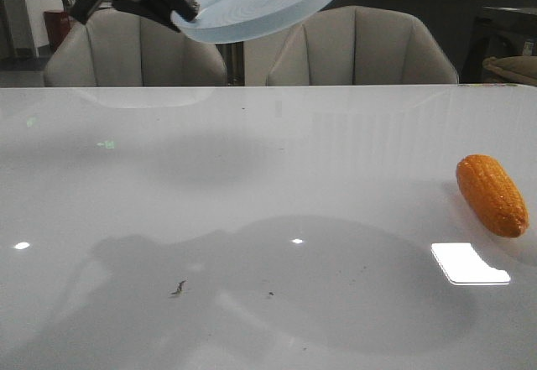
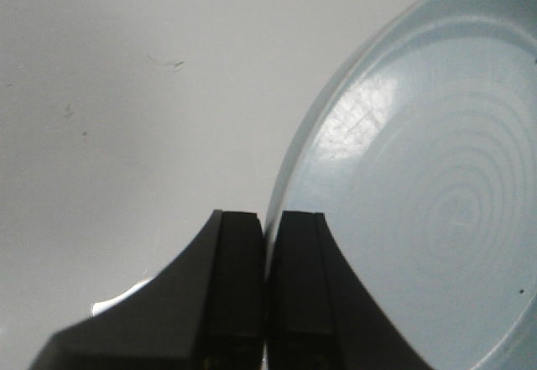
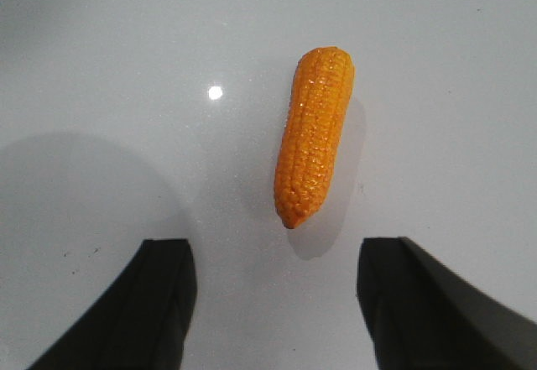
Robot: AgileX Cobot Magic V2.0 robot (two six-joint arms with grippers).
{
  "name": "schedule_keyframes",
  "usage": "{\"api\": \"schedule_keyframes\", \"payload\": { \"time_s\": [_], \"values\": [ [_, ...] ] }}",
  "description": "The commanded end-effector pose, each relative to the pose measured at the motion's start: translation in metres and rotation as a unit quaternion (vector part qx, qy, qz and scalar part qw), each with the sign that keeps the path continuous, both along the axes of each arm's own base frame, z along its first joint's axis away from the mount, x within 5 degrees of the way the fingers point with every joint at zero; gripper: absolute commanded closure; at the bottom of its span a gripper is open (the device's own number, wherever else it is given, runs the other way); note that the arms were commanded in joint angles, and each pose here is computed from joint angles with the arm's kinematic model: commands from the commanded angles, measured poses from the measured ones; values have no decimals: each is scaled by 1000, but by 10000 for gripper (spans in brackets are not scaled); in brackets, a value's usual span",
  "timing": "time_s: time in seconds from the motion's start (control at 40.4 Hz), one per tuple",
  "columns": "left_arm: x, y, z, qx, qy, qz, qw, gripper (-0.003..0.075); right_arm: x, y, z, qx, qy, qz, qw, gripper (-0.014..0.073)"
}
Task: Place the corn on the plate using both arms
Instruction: 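Carry the plate toward the table center and lower it with the left gripper, then open the left gripper and raise it away from the plate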
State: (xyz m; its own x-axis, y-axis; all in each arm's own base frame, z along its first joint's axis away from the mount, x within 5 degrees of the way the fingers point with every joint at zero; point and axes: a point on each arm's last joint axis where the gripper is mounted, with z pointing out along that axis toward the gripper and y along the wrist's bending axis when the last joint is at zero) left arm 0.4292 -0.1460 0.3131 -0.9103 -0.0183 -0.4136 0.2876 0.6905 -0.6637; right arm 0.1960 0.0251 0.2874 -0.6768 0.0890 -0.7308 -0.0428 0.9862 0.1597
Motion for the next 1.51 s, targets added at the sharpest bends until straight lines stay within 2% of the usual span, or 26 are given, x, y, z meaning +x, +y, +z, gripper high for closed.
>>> {"api": "schedule_keyframes", "payload": {
  "time_s": [0.0,0.223,0.62,0.719,0.917,1.066,1.313,1.487],
  "values": [
    [-10,-17,37,-36,-56,8,998,631,5,0,16,5,-51,-5,999,69],
    [-12,-37,4,44,-31,-44,998,631,5,0,16,5,-51,-5,999,69],
    [2,-52,-62,73,47,-72,994,623,5,0,16,5,-51,-5,999,69],
    [3,-52,-67,78,50,-73,993,591,5,0,16,6,-51,-5,999,69],
    [7,-50,-85,116,55,-79,989,463,6,0,17,6,-58,-6,998,69],
    [9,-51,-100,124,73,-84,986,438,6,0,17,6,-62,-6,998,69],
    [11,-42,-98,170,57,-92,979,438,6,0,18,7,-62,-7,998,69],
    [20,-30,-67,162,31,-83,983,440,7,0,19,7,-71,-8,997,69]
  ]
}}
